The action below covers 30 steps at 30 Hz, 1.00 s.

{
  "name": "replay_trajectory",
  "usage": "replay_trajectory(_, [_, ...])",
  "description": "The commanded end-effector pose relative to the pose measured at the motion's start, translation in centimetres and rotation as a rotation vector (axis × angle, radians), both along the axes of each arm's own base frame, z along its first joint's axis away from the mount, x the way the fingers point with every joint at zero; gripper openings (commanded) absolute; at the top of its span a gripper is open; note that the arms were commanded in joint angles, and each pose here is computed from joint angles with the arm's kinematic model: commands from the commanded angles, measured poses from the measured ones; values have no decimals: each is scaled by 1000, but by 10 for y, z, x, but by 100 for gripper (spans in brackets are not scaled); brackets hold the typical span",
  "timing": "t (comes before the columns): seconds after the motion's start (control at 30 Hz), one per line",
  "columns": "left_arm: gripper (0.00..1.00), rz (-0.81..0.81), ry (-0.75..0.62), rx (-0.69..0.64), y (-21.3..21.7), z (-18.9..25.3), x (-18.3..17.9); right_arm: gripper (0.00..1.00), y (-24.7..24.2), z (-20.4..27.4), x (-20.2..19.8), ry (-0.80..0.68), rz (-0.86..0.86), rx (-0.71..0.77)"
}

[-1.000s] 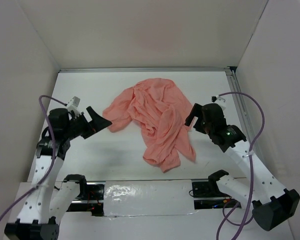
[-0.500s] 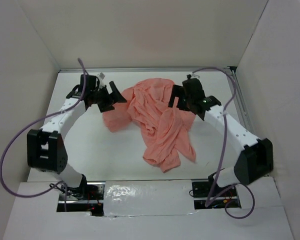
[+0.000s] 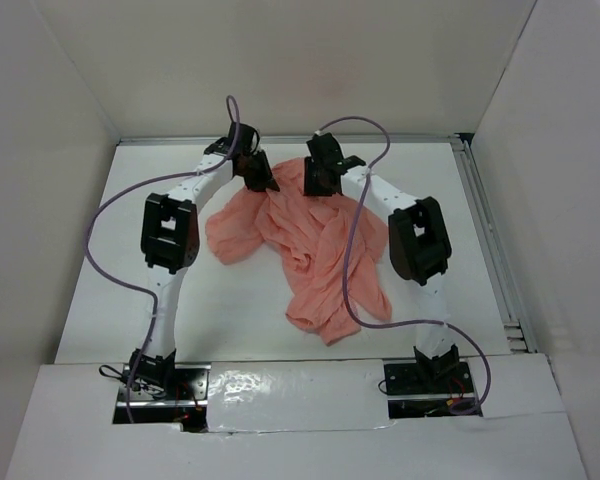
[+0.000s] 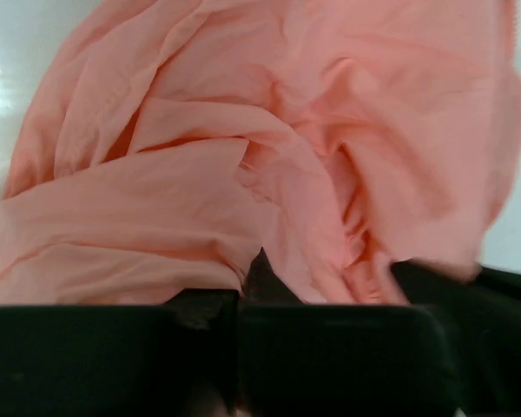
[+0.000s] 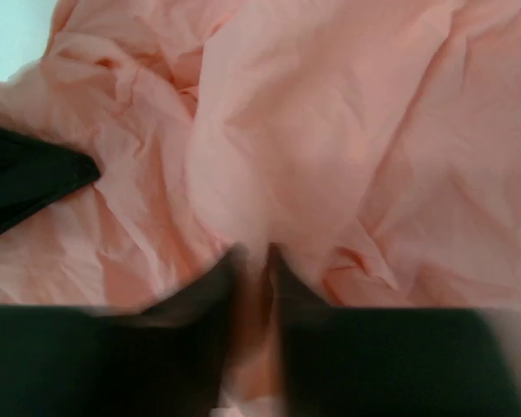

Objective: Zip up the jacket

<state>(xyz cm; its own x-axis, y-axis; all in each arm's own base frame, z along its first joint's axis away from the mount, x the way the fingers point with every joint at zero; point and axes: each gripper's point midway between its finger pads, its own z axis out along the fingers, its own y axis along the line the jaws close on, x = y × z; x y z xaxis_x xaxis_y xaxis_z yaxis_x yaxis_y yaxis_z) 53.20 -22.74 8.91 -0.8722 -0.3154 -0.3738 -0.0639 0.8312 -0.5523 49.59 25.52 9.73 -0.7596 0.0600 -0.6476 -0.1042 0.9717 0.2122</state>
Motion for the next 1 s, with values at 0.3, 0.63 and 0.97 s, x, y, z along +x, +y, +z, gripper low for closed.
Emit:
replay_trajectory(0.3, [0,-30,-567,62,38,258,-74,0,-95,297,-83,-591,-167,155])
replay_trajectory(0.63, [0,-4,-1263,-71,109,493,-325,0,-152,495,-300,-1082,80,373])
replay_trajectory(0.97, [0,-282,-1462,-211,90,551,-418,0,-131,533,-326,-1070,219,511])
